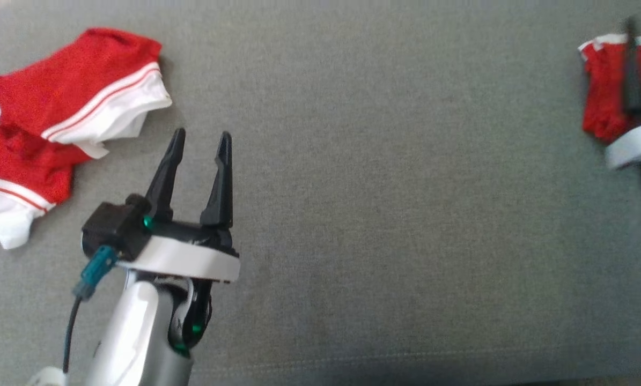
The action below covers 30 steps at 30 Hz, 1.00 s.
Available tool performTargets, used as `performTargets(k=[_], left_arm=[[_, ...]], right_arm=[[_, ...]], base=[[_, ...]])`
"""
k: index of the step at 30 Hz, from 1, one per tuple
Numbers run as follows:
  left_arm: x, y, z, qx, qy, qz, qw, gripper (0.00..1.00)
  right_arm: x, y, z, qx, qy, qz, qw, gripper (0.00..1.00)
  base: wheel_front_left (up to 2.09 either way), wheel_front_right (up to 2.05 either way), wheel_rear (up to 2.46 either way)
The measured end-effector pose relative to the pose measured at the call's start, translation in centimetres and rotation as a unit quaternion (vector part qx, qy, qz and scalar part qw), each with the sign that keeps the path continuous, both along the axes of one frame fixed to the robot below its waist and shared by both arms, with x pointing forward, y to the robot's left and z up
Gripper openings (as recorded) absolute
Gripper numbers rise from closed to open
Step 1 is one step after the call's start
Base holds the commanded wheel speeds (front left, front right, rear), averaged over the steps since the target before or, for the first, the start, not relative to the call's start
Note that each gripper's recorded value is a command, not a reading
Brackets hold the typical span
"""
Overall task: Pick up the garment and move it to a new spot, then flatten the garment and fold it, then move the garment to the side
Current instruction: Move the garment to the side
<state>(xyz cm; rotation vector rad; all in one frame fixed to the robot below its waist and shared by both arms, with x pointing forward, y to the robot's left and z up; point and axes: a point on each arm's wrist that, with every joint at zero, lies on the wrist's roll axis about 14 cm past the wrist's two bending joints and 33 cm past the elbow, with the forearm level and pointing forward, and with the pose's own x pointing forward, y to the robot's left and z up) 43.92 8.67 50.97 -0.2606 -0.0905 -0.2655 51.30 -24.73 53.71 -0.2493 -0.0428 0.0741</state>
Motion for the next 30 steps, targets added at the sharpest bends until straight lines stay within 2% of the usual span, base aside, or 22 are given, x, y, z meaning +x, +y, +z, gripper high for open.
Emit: performTargets(k=[9,12,16,21,23,30], left_arm=[[-2.6,1.9,2.7,-0.003,-0.029,0.031,0.999,1.00],[-3.1,2.3,2.9,-0.002,-0.031,0.036,0.999,1.00],[-4.3,3.1,2.8,-0.001,-0.027,0.051,0.998,1.00],[-5.5,3.5,2.4,0.000,-0.020,0.057,0.998,1.00],[-5.9,3.7,1.8,-0.015,-0.009,0.060,0.998,1.00],[-6.8,3.9,1.5,-0.016,-0.003,0.064,0.998,1.00]], right_arm=[[-4.4,8.8,0.4,0.118,-0.033,0.046,0.991,1.00],[-5.5,9.7,-0.3,0.130,-0.026,0.051,0.990,1.00],[-7.7,10.3,-1.9,0.104,-0.009,0.058,0.993,1.00],[-9.8,11.5,-2.7,0.128,-0.001,0.073,0.989,1.00],[-10.6,11.7,-3.4,0.129,0.010,0.076,0.989,1.00],[-12.2,11.1,-3.9,0.152,0.016,0.063,0.986,1.00]], base=[[0.00,0.00,0.00],[0.00,0.00,0.00],[0.00,0.00,0.00],[0.00,0.00,0.00],[0.00,0.00,0.00],[0.00,0.00,0.00]])
